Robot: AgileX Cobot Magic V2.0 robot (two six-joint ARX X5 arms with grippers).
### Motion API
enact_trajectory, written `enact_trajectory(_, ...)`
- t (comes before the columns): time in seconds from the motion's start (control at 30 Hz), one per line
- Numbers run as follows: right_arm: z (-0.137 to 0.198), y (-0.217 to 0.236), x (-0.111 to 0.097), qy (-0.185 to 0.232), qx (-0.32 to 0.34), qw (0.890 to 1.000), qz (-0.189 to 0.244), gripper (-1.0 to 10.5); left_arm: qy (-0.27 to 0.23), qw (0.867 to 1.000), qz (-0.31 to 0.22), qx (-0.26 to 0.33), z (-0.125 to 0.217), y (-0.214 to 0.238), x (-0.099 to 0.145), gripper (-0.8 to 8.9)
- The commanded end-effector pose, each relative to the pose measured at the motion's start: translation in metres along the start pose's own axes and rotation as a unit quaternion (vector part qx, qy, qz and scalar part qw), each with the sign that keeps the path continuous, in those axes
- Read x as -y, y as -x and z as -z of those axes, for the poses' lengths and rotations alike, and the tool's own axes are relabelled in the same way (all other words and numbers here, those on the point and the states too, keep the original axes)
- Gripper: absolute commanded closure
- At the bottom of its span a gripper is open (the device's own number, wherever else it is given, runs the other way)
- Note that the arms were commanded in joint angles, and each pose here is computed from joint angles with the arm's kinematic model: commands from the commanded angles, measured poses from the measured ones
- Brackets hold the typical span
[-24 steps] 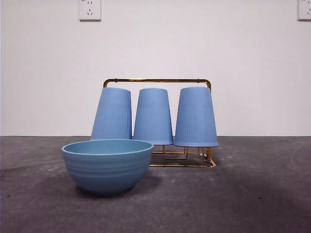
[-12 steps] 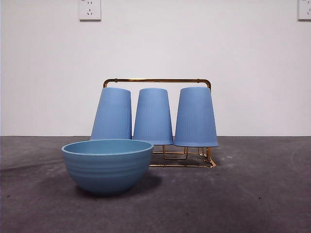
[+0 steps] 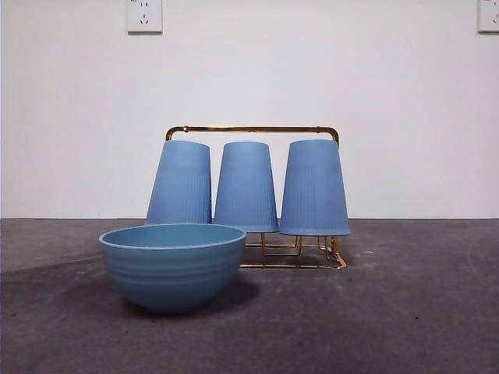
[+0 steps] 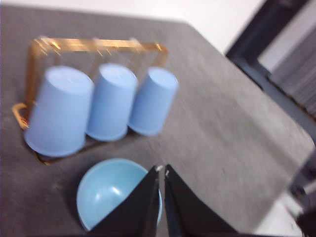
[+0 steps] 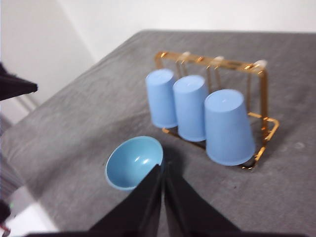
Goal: Right arm lift cup from the cupboard, then place it on the right of the bowl
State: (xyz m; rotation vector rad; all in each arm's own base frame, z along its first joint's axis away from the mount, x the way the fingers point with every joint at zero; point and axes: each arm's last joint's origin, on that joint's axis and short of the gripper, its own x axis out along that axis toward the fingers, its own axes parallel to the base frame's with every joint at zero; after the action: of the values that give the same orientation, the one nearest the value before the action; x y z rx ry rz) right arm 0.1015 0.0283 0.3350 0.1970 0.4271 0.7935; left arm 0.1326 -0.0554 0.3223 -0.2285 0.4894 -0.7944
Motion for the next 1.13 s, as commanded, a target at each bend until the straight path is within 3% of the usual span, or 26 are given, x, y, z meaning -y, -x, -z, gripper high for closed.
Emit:
enact_trajectory(0.03,-0.004,-0.001,-0.002,0.039,0.001,0.999,-0.010,9.3,-0.051,0.999,0.008,0.001,-0.005,-0.001,0.002,7.97)
enact_trajectory(0.23,-0.004,-0.004,-0.002,0.044,-0.004,0.999,-0.015,9.3,-0.058,0.998,0.008,-0.004,-0.007,-0.007,-0.002,7.72)
enact_trajectory(0.3,-0.004,-0.004,-0.002,0.042,-0.004,0.999,-0.014,8.8,-0.057,0.998,0.007,-0.006,-0.007,-0.008,-0.003,7.19)
enact_trajectory(0.5,-0.004,-0.004,-0.001,0.021,-0.004,1.000,0.000,4.6,-0.056,0.998,0.007,-0.008,-0.007,-0.010,-0.003,3.56)
enact_trajectory(0.53,-0.017,-0.039,0.018,-0.061,-0.066,0.996,-0.006,4.1,-0.051,0.999,0.008,-0.007,-0.007,-0.009,-0.003,3.44)
enact_trajectory(0.6,-0.025,-0.052,0.023,-0.071,-0.087,0.994,0.000,4.1,-0.051,0.999,0.008,-0.007,-0.007,-0.009,-0.003,3.44)
enact_trajectory(0.8,-0.054,-0.100,0.036,-0.091,-0.163,0.981,0.044,4.1,-0.051,0.999,0.008,-0.007,-0.007,-0.009,-0.003,3.44)
enact_trajectory(0.97,-0.078,-0.149,0.046,-0.094,-0.243,0.962,0.082,4.1,-0.051,0.999,0.007,-0.007,-0.007,-0.009,-0.003,3.44)
enact_trajectory(1.13,-0.101,-0.206,0.050,-0.051,-0.305,0.942,0.132,4.1,-0.051,0.999,0.007,-0.007,-0.007,-0.009,-0.003,3.44)
